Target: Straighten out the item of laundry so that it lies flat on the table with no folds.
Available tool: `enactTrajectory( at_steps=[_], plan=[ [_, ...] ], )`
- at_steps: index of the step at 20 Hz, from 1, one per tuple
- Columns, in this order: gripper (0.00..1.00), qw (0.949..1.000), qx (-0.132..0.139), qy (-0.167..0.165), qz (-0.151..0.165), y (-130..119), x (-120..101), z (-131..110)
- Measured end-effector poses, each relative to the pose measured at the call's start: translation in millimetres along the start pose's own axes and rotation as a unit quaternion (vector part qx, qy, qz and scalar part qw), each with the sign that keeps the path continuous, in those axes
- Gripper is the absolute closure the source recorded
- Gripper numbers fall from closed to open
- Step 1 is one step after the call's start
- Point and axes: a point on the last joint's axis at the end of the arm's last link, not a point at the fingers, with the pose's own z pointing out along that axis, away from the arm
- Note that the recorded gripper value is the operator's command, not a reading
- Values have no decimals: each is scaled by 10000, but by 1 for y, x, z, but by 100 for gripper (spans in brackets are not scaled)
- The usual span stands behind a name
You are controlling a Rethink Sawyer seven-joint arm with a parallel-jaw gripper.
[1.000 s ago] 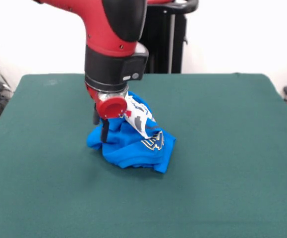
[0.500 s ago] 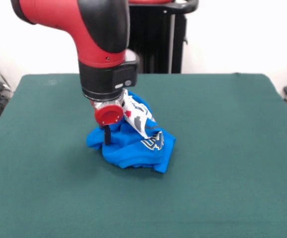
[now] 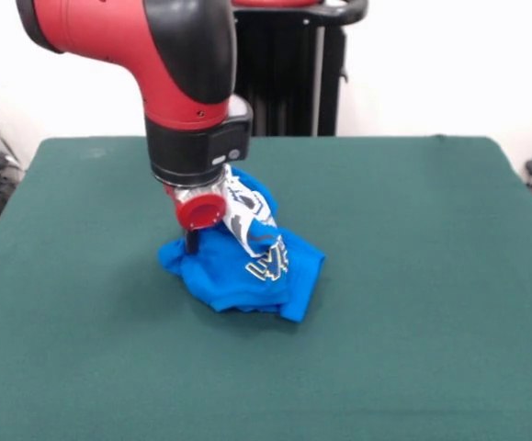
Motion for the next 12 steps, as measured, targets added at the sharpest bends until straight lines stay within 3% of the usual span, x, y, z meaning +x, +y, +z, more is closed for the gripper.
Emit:
enactTrajectory(
  at_steps=[8, 12],
  plan=[
    [100, 9999, 108, 112, -65, 2, 4, -12],
    [100, 9997, 163, 143, -97, 6, 5, -32]
  ],
)
